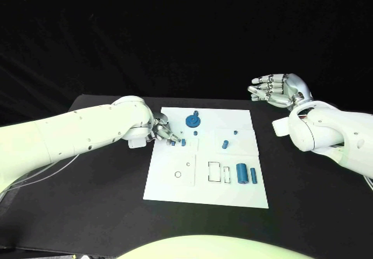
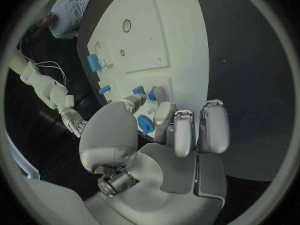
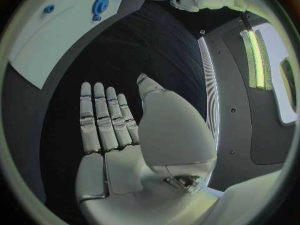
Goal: Assemble the parts on the task board
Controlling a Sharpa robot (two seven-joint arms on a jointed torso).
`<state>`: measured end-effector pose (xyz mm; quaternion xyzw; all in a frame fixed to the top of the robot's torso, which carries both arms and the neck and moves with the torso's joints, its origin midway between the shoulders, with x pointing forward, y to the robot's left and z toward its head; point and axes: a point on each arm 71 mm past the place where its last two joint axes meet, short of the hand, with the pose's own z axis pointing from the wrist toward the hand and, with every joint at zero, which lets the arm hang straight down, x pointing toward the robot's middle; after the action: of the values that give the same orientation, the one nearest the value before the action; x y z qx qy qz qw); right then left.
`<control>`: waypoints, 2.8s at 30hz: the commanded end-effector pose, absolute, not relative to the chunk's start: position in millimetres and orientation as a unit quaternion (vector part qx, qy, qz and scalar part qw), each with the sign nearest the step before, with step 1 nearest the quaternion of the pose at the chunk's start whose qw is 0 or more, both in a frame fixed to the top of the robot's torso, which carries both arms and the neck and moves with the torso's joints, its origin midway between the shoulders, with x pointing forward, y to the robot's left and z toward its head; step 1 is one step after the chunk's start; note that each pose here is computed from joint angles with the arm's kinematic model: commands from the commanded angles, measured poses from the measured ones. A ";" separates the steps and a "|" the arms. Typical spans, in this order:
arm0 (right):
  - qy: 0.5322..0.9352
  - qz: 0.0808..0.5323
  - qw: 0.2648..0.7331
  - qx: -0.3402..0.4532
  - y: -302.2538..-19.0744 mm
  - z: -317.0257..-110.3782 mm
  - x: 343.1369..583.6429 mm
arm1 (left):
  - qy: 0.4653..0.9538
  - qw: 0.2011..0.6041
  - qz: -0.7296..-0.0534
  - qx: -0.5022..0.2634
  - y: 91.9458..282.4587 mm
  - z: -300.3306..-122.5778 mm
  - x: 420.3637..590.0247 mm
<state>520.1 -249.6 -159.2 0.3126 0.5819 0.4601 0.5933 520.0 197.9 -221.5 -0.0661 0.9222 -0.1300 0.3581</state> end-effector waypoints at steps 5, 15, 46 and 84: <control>0.583 0.462 0.593 0.310 -248.9 -160.3 519.6 | 0.917 0.366 -0.139 -0.075 198.6 -218.0 519.6; 0.583 0.461 0.593 0.311 -249.6 -161.7 519.1 | 0.898 0.369 -0.201 -0.130 200.2 -204.7 520.4; 0.584 0.458 0.594 0.311 -252.6 -162.8 518.8 | 0.730 0.568 -0.350 0.150 134.4 -205.7 518.9; 0.585 0.461 0.592 0.308 -248.4 -162.8 518.6 | 0.762 0.553 -0.293 0.168 126.9 -223.8 533.8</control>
<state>519.0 -249.7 -162.9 0.3100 0.5847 0.4586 0.5930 533.9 128.5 -224.1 0.1665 0.7626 -0.2921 0.5526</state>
